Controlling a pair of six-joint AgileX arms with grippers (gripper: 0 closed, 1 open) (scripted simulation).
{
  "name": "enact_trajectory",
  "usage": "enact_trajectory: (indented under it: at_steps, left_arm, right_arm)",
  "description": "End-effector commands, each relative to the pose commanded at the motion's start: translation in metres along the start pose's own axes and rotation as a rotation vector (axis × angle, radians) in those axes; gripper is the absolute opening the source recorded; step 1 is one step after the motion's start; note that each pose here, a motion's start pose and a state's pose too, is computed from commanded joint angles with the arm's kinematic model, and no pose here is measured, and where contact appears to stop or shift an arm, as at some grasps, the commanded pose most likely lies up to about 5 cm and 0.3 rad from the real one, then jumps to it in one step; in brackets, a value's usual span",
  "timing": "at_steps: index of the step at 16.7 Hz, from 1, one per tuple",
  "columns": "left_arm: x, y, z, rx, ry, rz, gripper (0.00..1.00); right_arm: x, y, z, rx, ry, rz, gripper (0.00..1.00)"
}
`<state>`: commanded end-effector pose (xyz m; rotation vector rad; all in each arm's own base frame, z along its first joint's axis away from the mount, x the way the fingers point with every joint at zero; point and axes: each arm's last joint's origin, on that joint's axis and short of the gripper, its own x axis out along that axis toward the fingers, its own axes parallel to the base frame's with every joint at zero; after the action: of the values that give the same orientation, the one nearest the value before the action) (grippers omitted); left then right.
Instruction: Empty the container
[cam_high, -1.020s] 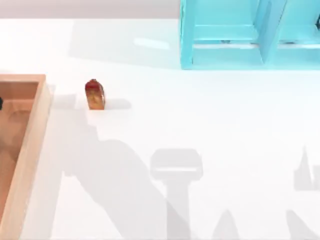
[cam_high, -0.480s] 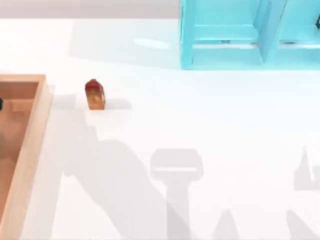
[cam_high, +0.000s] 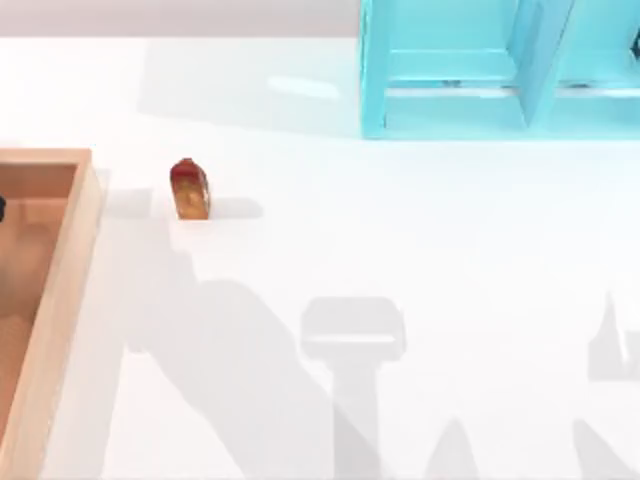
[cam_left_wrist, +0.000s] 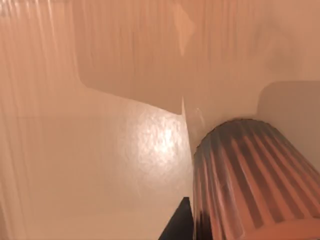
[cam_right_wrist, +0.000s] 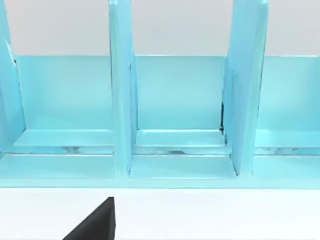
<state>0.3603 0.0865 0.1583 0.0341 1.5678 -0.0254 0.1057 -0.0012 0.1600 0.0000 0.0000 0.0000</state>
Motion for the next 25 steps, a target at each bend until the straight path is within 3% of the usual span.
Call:
enact_trajectory:
  at_steps: [6, 16, 22, 25]
  left_arm:
    - [-0.025, 0.001, 0.006, 0.006, 0.006, -0.001, 0.0]
    - [-0.129, 0.0, 0.001, 0.003, -0.002, 0.0, 0.0]
    - [-0.129, 0.001, 0.001, 0.003, 0.0, -0.001, 0.0]
    - [-0.128, -0.023, 0.01, 0.034, -0.042, -0.014, 0.0]
  right_arm:
    - [0.0, 0.0, 0.0, 0.0, 0.0, 0.0, 1.0]
    - [0.0, 0.0, 0.0, 0.0, 0.0, 0.0, 1.0]
    - [0.0, 0.0, 0.0, 0.0, 0.0, 0.0, 1.0]
    - [0.0, 0.0, 0.0, 0.0, 0.0, 0.0, 1.0]
